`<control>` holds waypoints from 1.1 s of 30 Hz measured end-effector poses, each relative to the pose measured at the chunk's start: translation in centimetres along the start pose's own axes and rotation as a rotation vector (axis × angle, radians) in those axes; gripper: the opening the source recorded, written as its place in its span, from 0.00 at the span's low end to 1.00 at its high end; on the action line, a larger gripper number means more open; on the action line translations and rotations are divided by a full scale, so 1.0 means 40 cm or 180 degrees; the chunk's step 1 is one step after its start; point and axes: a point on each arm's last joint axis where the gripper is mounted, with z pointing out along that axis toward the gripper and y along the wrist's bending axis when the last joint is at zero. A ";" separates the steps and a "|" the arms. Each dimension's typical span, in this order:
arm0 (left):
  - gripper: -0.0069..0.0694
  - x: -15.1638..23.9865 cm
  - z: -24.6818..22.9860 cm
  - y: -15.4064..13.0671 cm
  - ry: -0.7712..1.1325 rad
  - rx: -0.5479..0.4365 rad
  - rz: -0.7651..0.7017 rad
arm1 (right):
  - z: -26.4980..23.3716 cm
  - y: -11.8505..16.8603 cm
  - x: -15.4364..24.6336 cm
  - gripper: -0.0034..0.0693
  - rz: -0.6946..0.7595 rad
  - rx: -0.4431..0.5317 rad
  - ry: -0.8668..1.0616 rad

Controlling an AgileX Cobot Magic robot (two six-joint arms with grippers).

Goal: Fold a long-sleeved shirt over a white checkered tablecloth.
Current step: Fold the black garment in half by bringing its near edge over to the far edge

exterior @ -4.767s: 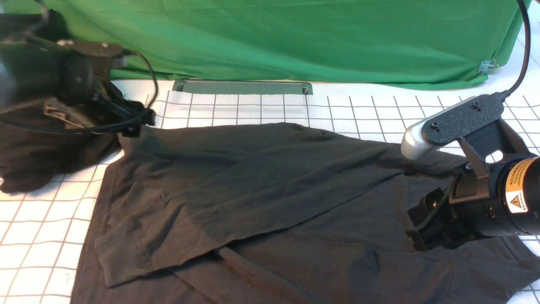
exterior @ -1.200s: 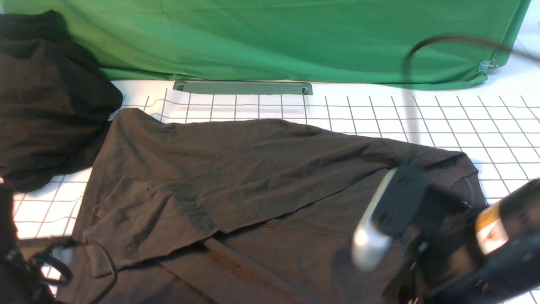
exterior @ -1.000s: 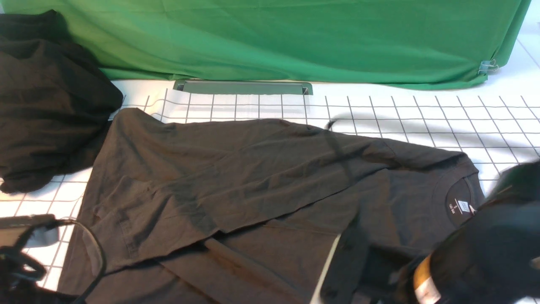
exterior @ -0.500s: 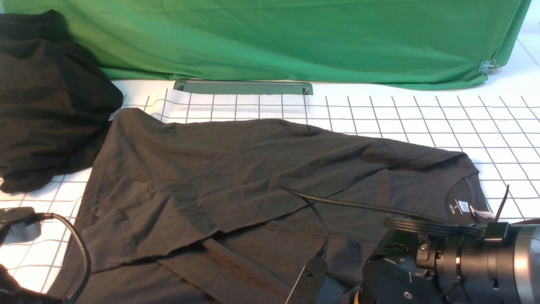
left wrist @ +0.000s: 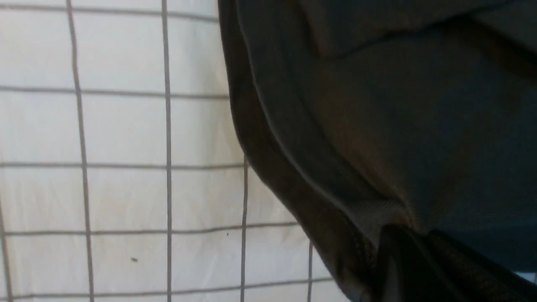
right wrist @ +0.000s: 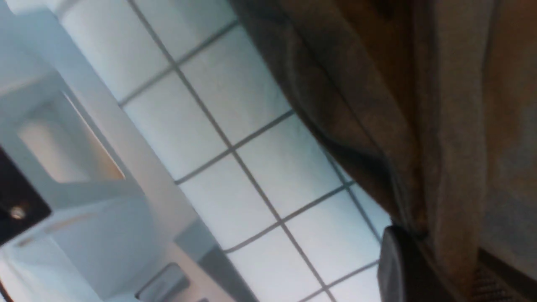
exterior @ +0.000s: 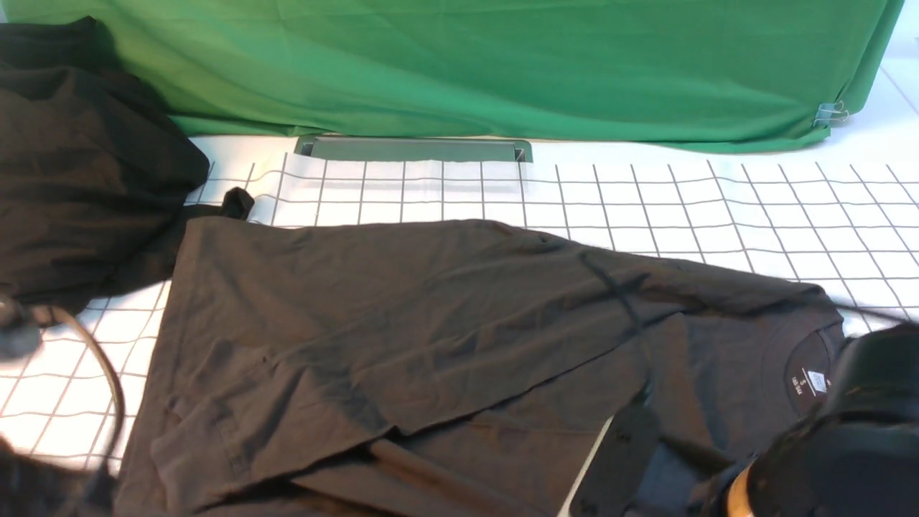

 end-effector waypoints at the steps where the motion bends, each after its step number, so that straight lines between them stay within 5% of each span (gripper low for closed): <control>1: 0.09 -0.018 -0.013 -0.004 -0.0056 -0.0006 0.0005 | -0.011 -0.007 -0.006 0.09 0.0018 0.0012 -0.0028; 15: 0.09 -0.405 0.022 -0.044 -0.0264 -0.0259 0.0023 | -0.121 -0.299 -0.210 0.08 0.0434 0.0427 -0.0552; 26: 0.09 -0.666 0.227 0.051 -0.0169 -0.0340 -0.0368 | 0.011 -0.544 -0.408 0.08 0.0675 0.0570 -0.0686; 33: 0.10 -0.743 0.358 0.069 -0.0328 -0.0333 -0.0371 | 0.123 -0.625 -0.463 0.10 0.0744 0.0643 -0.0785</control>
